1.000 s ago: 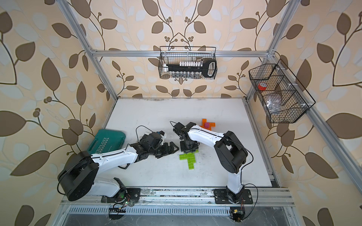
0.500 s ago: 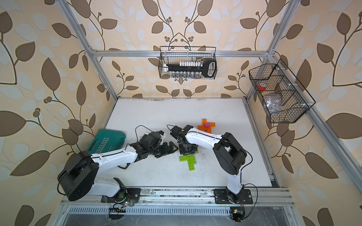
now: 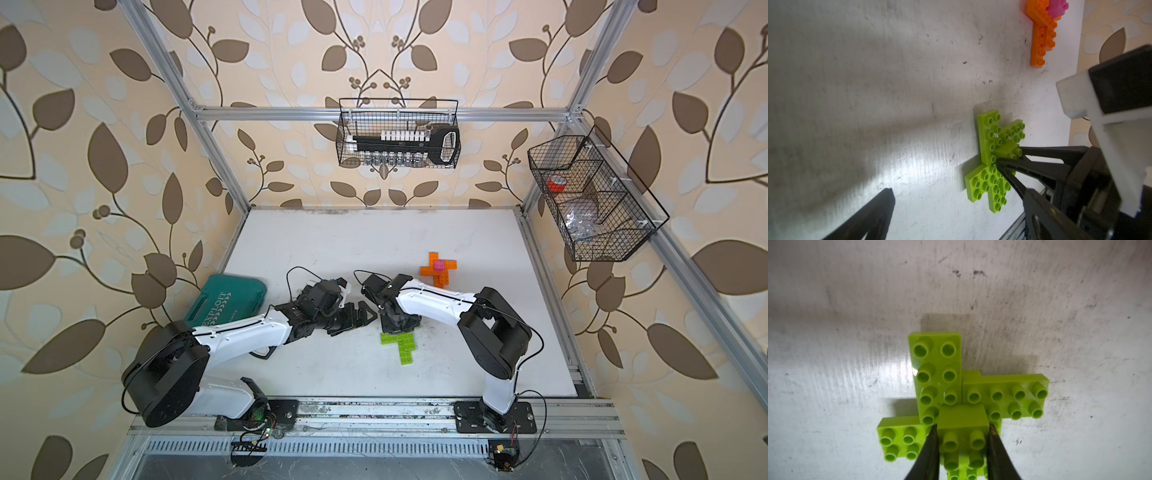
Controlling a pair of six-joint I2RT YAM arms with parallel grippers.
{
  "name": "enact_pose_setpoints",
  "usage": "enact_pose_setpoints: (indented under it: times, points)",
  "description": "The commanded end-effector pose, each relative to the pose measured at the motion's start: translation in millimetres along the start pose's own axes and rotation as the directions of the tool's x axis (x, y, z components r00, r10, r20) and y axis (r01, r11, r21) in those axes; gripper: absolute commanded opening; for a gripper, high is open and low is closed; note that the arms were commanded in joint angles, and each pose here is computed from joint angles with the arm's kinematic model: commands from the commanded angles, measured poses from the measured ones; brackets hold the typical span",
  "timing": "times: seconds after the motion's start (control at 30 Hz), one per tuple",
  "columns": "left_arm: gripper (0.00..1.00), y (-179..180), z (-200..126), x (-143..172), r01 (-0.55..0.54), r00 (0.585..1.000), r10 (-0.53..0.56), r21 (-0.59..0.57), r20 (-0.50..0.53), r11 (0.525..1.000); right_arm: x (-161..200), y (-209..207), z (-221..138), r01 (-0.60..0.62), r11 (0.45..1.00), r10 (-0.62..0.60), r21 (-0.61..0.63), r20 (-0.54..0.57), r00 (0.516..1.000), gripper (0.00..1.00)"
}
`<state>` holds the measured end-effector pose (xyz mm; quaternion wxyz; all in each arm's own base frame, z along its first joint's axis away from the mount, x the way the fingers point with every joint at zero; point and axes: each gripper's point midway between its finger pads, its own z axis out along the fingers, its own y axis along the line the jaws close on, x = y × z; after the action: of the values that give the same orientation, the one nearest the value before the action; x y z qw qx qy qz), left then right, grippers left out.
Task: Assemble a small pinwheel with lego
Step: Pick up the lego brick from the center of the board, then place the lego brick at the center of the board.
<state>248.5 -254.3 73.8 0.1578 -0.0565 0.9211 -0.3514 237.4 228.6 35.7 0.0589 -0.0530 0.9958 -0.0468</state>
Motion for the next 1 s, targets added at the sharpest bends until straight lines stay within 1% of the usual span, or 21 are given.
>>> enact_pose_setpoints:
  times: [0.0,0.1,0.2,0.3,0.37,0.4,0.43,0.53,0.67,0.77,0.9,0.97]
  points:
    - [0.99,2,-10,-10,-0.003,0.999,0.003,0.010,0.035,1.000,55,-7,59,0.036,0.997,-0.018,0.066,-0.251,0.968,0.00]
    - [0.99,4,-13,-17,0.022,0.999,-0.024,0.033,0.048,0.999,57,-4,60,0.042,0.997,-0.025,0.057,-0.271,0.962,0.00]
    - [0.99,8,-18,-25,0.028,0.998,-0.030,0.029,0.062,0.999,40,-7,43,0.030,0.998,-0.018,0.049,-0.228,0.974,0.00]
    - [0.99,15,-24,-43,0.046,0.995,-0.047,0.012,0.087,0.999,2,-13,16,-0.012,1.000,0.015,0.021,-0.147,0.989,0.00]
    - [0.99,20,-29,-61,0.059,0.992,-0.058,-0.002,0.114,0.998,-32,-21,-1,-0.043,0.999,0.044,0.016,-0.086,0.995,0.00]
    - [0.99,21,-30,-68,0.057,0.991,-0.056,-0.008,0.122,0.998,-41,-18,-5,-0.037,0.999,0.037,0.007,-0.072,0.997,0.00]
    - [0.99,20,-32,-78,0.055,0.989,-0.053,-0.014,0.135,0.998,-59,-25,-8,-0.067,0.998,0.067,0.002,-0.065,0.996,0.00]
    - [0.99,14,-35,-99,0.031,0.988,-0.027,-0.029,0.150,0.999,-93,-26,-9,-0.079,0.997,0.079,0.007,-0.046,0.996,0.00]
    - [0.99,13,-26,-113,0.017,0.992,-0.009,-0.069,0.124,0.997,-126,-22,-2,-0.089,0.996,0.090,0.012,-0.052,0.995,0.00]
    - [0.99,11,-23,-116,0.018,0.993,-0.010,-0.071,0.114,0.997,-140,-19,6,-0.090,0.996,0.091,0.024,-0.061,0.994,0.00]
    - [0.99,16,-20,-112,0.034,0.994,-0.026,-0.078,0.102,0.996,-147,-14,14,-0.086,0.996,0.088,0.032,-0.080,0.993,0.00]
    - [0.99,19,-19,-108,0.044,0.995,-0.037,-0.077,0.098,0.996,-150,-14,15,-0.088,0.996,0.091,0.032,-0.077,0.993,0.05]
